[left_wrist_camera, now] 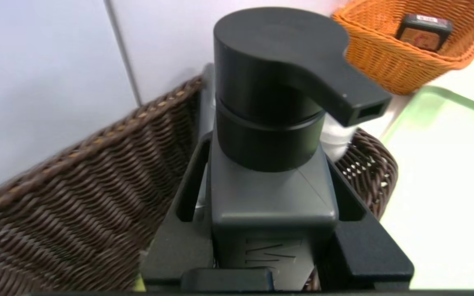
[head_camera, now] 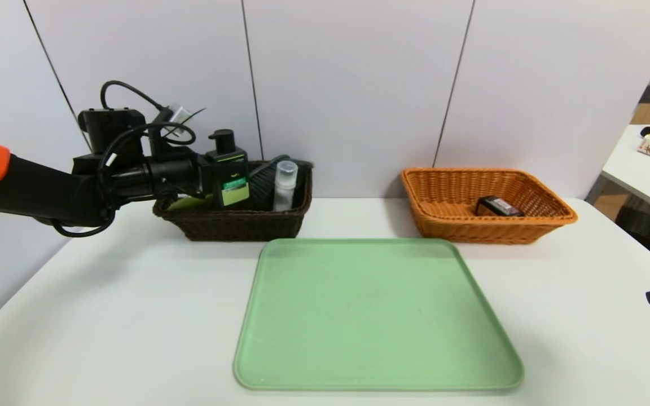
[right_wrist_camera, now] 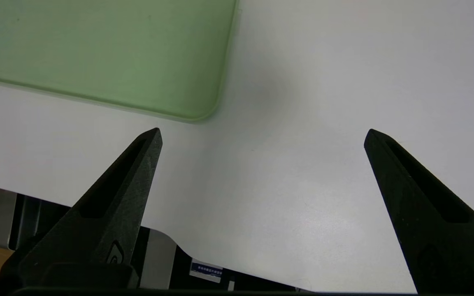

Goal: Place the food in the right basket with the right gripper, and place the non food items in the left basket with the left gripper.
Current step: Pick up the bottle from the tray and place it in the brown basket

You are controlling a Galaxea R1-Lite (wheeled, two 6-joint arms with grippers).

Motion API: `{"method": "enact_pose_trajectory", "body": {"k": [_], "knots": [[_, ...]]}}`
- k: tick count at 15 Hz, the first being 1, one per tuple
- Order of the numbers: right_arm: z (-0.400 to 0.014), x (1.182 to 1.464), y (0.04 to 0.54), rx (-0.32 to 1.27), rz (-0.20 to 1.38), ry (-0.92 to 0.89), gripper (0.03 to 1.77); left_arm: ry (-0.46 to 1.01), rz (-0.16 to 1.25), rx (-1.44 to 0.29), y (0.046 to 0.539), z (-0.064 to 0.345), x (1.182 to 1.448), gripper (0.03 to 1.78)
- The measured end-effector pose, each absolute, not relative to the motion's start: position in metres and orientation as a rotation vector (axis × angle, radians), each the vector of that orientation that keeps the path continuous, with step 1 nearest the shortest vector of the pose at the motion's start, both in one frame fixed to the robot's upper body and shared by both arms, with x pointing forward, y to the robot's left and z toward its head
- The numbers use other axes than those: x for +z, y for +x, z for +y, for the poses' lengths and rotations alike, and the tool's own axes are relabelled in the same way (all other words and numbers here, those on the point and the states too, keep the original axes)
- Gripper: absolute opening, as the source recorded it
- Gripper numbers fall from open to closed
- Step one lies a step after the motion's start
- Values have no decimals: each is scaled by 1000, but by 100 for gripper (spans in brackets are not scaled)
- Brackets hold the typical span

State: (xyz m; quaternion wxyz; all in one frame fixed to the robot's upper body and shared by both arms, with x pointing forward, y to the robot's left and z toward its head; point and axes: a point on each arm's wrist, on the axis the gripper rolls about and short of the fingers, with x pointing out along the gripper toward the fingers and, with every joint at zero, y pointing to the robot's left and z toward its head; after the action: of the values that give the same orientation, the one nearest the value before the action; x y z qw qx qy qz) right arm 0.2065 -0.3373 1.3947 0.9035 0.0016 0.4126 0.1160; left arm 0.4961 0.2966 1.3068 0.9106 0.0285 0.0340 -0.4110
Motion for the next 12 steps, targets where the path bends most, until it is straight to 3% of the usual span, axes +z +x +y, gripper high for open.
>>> {"method": "enact_pose_trajectory", "body": {"k": [8,12], "knots": [[-337,1395,207,241,850,2,170,54,84,-848,499,297,1301,63],[-337,1396,207,240,842,1,170,54,84,-849,500,297,1299,103]]}}
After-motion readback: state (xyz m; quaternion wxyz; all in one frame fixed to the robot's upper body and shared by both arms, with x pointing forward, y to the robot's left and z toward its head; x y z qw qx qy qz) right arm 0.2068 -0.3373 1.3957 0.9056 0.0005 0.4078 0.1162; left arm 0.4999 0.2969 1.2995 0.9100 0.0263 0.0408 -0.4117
